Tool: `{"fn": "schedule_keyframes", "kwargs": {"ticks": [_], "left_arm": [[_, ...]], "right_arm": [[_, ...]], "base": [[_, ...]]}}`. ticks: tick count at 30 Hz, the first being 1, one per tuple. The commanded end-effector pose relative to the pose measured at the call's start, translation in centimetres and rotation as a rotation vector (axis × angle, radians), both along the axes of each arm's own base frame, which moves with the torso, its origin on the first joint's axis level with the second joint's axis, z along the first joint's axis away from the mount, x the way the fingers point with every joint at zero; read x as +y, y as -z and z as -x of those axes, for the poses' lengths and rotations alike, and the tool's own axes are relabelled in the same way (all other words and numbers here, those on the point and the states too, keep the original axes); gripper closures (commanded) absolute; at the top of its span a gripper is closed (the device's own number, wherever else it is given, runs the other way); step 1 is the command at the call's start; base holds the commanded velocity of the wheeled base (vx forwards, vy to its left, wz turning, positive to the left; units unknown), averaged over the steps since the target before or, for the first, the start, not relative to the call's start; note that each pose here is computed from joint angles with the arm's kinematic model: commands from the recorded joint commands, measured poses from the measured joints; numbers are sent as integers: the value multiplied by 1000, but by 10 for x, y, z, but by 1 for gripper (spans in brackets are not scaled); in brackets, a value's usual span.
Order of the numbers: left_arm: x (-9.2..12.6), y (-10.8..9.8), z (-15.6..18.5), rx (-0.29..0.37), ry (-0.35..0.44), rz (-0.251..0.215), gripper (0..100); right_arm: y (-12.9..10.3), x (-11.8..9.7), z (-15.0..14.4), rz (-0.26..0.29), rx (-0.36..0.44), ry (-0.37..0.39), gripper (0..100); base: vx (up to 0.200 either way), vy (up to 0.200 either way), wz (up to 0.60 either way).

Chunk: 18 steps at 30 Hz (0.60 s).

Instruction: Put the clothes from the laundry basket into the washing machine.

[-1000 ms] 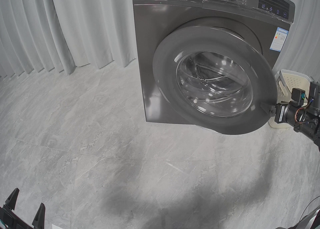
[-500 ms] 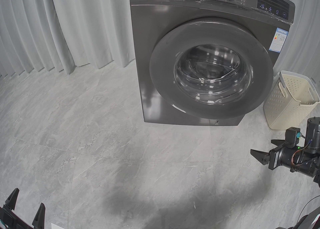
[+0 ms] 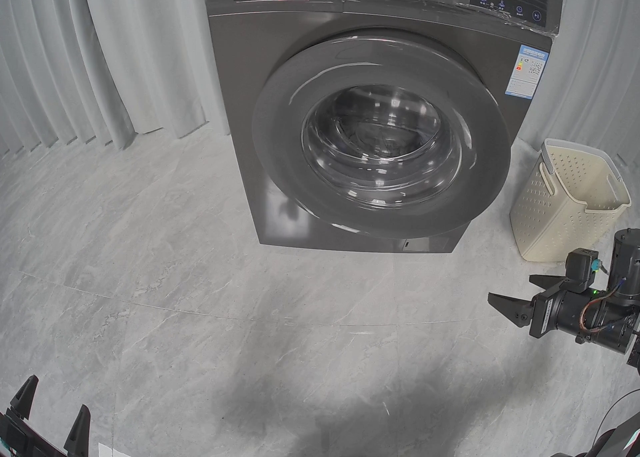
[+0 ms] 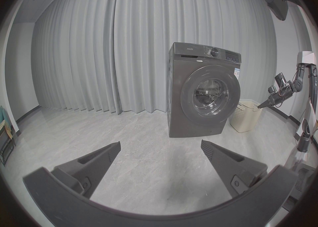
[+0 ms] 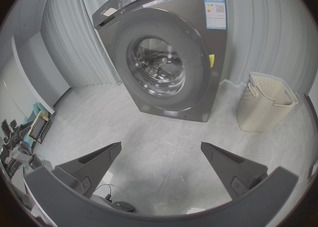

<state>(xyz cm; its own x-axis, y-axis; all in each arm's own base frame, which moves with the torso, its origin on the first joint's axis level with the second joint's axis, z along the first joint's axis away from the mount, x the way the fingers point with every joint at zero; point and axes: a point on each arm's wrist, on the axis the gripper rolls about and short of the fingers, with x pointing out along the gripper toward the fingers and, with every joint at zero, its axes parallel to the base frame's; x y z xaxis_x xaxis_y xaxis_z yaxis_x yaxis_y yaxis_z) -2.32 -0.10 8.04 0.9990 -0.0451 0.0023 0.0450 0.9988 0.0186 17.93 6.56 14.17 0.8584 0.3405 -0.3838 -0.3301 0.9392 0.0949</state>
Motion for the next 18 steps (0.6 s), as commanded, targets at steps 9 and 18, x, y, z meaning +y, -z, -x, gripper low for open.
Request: {"fn": "schedule_keyframes", "kwargs": {"ticks": [9,18], "left_arm": [[0,5,-1,10,-1,3,0],[0,5,-1,10,-1,3,0]], "right_arm": [[-8,28,7,-66,-12,-128,0],[-16,39,-11,-105,-99,-134,0]], "base": [[111,0,0],[200,0,0]]}}
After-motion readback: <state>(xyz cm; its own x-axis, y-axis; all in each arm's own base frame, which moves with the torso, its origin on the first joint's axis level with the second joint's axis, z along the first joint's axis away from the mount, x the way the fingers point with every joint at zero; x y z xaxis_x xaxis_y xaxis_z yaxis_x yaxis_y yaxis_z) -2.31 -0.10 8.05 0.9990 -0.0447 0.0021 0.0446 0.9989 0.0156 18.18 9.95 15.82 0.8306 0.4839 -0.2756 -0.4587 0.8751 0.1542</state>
